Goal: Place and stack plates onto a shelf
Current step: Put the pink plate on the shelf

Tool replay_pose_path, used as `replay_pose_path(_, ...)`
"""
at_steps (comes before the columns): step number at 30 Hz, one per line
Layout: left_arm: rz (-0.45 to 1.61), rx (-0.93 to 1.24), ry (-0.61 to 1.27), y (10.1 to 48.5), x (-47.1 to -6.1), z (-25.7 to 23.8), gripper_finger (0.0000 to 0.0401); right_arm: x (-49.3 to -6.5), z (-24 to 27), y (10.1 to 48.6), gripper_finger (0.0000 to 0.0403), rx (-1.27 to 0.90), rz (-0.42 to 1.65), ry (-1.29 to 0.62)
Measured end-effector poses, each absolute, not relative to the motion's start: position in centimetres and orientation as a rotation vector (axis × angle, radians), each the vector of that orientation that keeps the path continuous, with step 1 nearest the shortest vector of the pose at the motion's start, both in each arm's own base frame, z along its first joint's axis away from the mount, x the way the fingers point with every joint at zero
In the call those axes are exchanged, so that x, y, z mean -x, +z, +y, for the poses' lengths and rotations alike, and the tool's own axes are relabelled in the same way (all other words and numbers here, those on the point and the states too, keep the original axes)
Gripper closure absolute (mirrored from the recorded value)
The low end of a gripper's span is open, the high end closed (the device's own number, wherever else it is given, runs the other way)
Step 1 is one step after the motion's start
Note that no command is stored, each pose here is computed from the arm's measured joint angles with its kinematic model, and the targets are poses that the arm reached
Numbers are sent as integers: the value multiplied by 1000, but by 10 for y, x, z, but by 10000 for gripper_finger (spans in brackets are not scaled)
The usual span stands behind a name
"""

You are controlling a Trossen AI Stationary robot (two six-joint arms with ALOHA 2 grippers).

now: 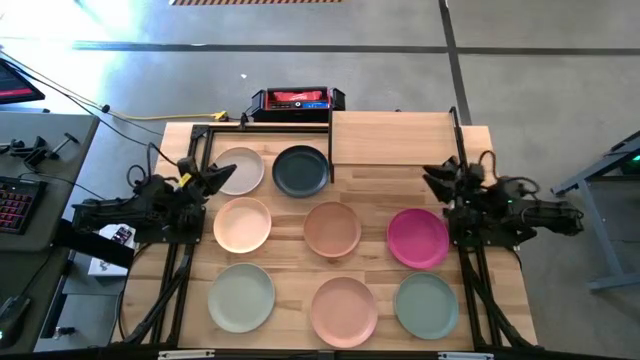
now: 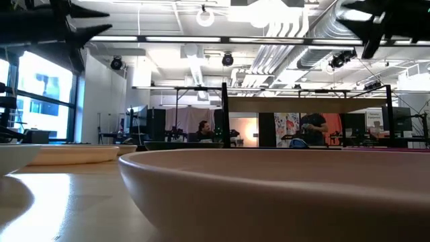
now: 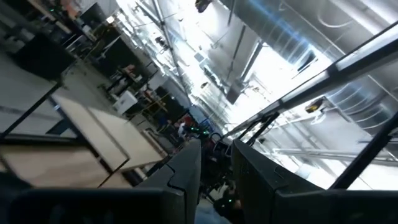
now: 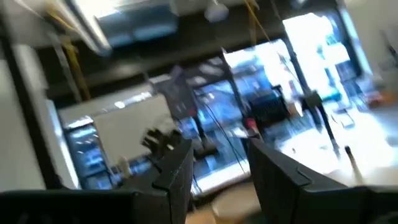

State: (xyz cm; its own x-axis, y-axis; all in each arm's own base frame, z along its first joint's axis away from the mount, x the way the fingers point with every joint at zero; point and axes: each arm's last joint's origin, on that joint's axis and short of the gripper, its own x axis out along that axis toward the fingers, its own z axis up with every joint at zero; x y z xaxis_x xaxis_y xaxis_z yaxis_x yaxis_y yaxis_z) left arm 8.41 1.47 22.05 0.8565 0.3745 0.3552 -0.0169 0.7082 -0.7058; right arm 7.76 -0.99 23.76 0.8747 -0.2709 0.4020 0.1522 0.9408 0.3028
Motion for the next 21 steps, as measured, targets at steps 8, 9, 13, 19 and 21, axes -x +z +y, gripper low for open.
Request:
replay_pose_path(8,-532,650,236,263,-79,14,321,-57,-9,288,261,-135,-398,-253)
replay_pose_path(9,-533,638,237,268,-79,14,321,-56,-9,294,261,-131,-365,-260)
replay_pose_path(13,-497,609,254,286,-81,14,321,-53,-9,317,261,-139,-241,-283)
replay_pose_path(19,-402,598,281,307,-89,15,321,-65,-10,338,261,-182,-2,-299)
replay_pose_path(21,-349,579,286,309,-92,15,321,-72,-10,340,261,-221,97,-311)
